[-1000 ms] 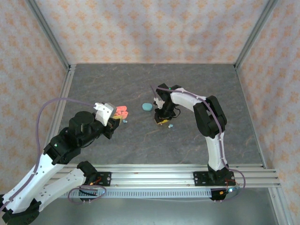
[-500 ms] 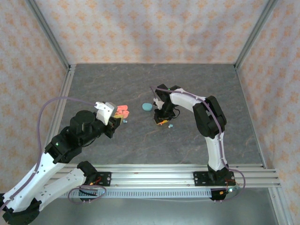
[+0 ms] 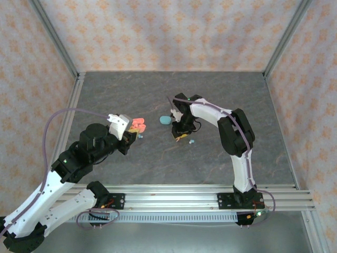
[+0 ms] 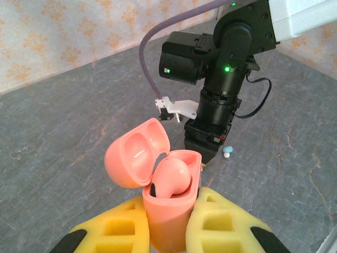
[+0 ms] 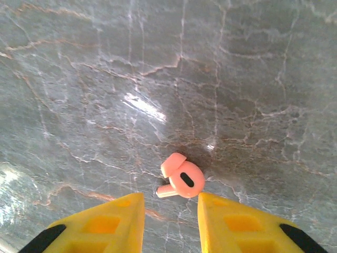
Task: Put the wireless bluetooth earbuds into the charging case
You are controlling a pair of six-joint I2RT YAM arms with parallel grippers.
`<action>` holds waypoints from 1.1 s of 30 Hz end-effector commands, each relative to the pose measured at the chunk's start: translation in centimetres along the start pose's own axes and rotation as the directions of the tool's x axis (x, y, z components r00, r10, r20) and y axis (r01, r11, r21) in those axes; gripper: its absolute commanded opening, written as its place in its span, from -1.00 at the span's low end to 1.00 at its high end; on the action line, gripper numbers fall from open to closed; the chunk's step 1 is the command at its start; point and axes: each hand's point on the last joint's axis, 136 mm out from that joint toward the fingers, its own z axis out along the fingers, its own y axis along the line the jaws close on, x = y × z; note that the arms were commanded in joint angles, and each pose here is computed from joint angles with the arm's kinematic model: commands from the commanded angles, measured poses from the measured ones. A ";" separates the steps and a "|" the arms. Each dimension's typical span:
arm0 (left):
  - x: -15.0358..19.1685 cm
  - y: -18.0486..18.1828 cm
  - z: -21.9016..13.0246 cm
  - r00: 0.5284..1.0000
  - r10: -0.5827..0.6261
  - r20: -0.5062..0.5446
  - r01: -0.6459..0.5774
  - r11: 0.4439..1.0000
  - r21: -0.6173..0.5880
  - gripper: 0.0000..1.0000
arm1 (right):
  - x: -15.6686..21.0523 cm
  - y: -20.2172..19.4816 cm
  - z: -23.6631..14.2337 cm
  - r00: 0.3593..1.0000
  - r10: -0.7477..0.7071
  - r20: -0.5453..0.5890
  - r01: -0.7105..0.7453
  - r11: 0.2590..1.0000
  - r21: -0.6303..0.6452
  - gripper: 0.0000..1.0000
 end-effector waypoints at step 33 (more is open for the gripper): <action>-0.6 -0.4 -0.5 1.000 0.021 0.020 -0.021 1.000 0.015 -1.00 | -0.9 -1.0 0.9 0.952 0.273 0.141 -0.274 0.962 -0.011 -0.34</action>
